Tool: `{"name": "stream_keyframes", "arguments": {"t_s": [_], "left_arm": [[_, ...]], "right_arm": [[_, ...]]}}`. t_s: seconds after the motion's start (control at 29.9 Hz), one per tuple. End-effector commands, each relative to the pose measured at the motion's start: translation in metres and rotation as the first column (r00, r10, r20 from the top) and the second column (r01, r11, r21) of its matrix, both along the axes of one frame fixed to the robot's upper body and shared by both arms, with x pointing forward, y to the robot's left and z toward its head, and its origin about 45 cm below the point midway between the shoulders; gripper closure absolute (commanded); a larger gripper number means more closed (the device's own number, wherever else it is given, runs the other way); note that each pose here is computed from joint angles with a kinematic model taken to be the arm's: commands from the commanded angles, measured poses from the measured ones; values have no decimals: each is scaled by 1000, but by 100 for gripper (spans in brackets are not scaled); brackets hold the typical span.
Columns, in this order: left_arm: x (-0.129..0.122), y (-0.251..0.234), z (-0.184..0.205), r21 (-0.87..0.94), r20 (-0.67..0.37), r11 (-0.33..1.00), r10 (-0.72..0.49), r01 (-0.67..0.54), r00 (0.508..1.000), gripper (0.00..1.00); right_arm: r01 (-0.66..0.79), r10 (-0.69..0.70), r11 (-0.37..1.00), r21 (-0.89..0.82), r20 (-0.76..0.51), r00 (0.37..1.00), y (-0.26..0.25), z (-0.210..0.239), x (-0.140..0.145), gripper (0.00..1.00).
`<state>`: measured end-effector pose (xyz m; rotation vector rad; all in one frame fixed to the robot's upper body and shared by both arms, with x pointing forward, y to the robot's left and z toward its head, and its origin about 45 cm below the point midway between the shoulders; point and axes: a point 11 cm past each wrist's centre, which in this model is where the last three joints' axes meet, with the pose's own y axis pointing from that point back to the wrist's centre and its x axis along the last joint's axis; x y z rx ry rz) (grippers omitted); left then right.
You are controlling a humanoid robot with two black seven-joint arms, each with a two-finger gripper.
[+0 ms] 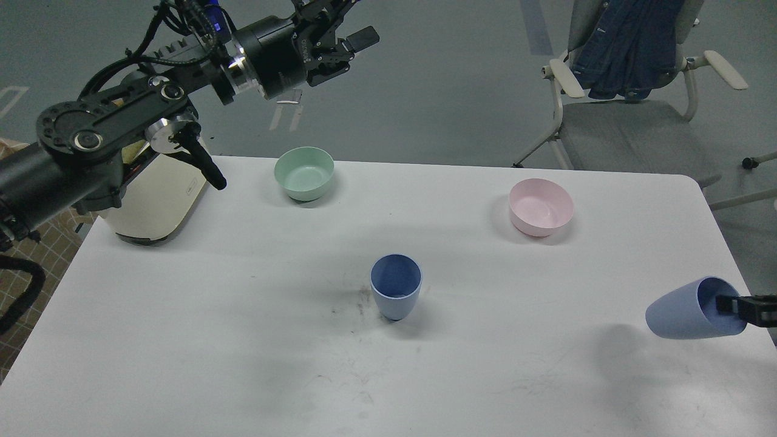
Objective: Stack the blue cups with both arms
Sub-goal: 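Lift the blue cup with the right gripper toward the center, then lower the held blue cup into the centered blue cup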
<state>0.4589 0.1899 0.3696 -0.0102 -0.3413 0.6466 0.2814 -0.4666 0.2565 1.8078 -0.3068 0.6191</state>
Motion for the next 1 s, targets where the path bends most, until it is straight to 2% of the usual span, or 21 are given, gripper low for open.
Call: {"name": "stream_keyframes", "arguments": {"t_s": [0.0,0.1,0.17,0.33,0.47,0.7,0.84,0.97], "left_arm": [[0,2,1,2,2,1000,3,-3,1000,5],[1,3,1,4,2,1000,6,-6,1000,5],[1,5,2,6,4,1000,10,-10,1000,5],[1,5,2,7,4,1000,11,-11,1000,5],[1,6,1,9,1,1000,13,-13,1000,5],[1,5,1,11,1,1000,12,-12,1000,5],[1,4,1,11,0,1000,10,-10,1000,5],[1,6,1,12,0,1000,13,-13,1000,5]], "right_arm": [[-68,68,998,-16,54,996,26,22,50,100],[-118,121,992,-32,102,987,52,36,87,100],[-198,204,979,-52,138,969,92,53,120,100],[-359,371,926,-112,108,922,163,71,142,100],[-479,494,863,-159,70,867,220,84,144,100],[-654,666,740,-158,32,745,324,99,126,100],[-714,722,685,-144,-2,692,367,95,112,100],[-749,752,646,-148,-43,658,386,81,103,100]]}}
